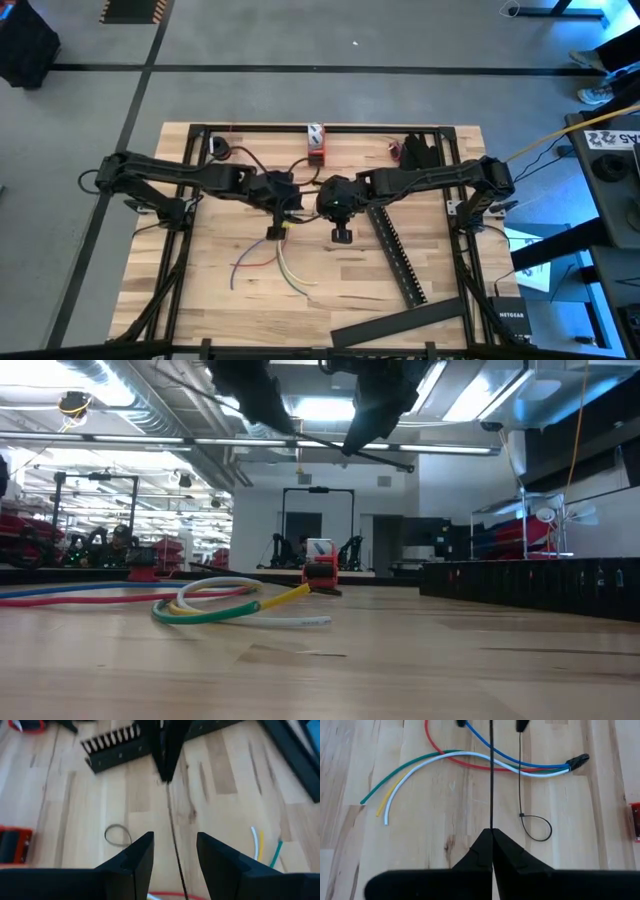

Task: Ziptie cables
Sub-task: Wrap the black zip tie on the cable

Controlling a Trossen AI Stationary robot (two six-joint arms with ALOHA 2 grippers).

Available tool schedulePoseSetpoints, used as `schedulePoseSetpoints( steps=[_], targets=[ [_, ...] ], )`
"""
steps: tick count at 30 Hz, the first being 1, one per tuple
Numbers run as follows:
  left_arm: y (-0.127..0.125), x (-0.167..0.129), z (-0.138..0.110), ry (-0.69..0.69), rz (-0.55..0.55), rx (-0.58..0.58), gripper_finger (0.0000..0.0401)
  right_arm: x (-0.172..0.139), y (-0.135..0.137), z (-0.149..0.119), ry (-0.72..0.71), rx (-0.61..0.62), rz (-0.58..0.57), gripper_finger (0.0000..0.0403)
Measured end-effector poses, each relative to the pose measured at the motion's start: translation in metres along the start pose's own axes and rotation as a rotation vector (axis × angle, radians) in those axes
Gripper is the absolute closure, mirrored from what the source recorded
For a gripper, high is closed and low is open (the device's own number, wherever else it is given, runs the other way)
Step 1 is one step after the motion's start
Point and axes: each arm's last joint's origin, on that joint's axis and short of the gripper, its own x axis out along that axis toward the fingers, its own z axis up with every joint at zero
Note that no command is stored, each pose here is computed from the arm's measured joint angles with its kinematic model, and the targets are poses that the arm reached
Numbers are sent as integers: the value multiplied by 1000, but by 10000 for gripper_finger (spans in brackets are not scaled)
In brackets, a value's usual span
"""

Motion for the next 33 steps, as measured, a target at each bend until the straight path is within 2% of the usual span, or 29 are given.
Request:
schedulePoseSetpoints(
  steps=[3,7,10,16,22,25,28,33],
  targets=[
    [0,7,-5,28,1,-7,258,0,0,0,-3,0,0,403],
    [0,7,-2,-2,3,-12,270,0,0,1,-7,0,0,403],
    [0,7,-1,-15,3,-11,300,0,0,1,-8,0,0,403],
    [0,7,-1,-11,-9,-7,386,0,0,1,-14,10,1,403],
    [-1,7,-1,-12,-14,-22,399,-3,0,3,-16,43,10,401],
    [-1,2,1,-35,-10,-43,400,-21,-2,9,-10,58,-74,391],
    [-3,-12,6,-72,13,-56,400,-59,-4,15,-57,64,-169,362],
    [-2,-43,16,-198,54,-102,400,-117,-4,15,-148,81,-202,299]
  ],
)
